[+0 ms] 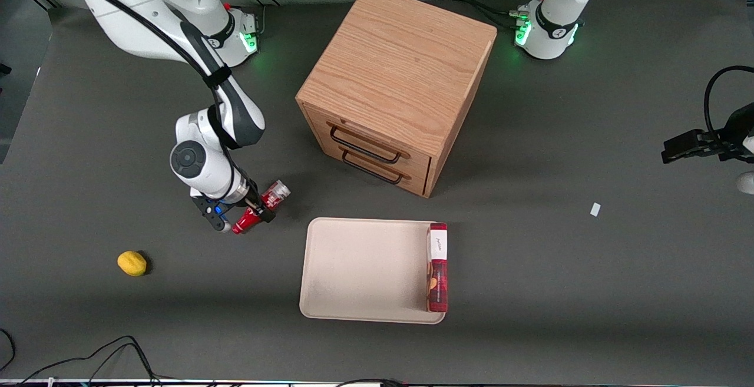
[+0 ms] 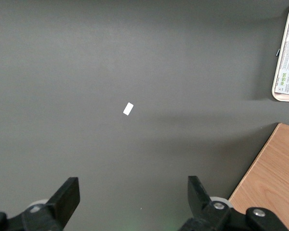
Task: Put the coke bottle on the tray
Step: 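Close the right gripper around the bottle's body and lift it, then carry the held bottle over the cream tray with the right gripper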
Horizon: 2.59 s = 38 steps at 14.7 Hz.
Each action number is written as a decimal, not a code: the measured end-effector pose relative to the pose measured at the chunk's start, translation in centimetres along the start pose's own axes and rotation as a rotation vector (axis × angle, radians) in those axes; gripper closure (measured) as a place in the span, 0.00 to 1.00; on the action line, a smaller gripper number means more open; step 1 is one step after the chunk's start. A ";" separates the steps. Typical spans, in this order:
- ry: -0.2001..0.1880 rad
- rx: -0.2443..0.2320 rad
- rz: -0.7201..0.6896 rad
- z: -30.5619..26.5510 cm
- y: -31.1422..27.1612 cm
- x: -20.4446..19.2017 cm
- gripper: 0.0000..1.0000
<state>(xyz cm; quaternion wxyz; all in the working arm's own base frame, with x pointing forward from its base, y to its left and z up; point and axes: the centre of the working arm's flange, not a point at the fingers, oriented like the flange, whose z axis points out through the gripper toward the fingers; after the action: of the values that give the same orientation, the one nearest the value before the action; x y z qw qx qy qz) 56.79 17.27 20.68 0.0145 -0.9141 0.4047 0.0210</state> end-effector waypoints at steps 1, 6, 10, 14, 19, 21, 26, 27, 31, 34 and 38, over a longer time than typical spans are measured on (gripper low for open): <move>-0.003 -0.005 0.001 1.0 0.1 0.0 0.00; -0.011 -0.017 0.003 2.6 0.3 0.0 0.03; -0.010 -0.016 0.004 2.5 0.3 0.1 0.22; -0.009 -0.014 0.007 2.5 0.4 0.2 0.46; -0.009 -0.014 0.009 2.4 0.4 0.4 0.46; -0.006 -0.008 0.009 2.2 0.2 0.5 0.46; 0.001 0.009 -0.049 -1.6 -2.3 1.5 0.46; -0.002 0.004 -0.073 -3.2 -3.1 1.8 0.46; -0.020 -0.019 -0.136 -12.4 -6.7 3.1 0.46; -0.026 -0.019 -0.226 -18.9 -8.6 3.5 0.46; -0.029 0.020 -0.439 -23.0 -11.0 3.4 0.46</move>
<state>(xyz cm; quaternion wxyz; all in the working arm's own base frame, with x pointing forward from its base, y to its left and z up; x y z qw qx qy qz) 67.81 21.16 43.56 0.0334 -0.9797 0.1959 0.0266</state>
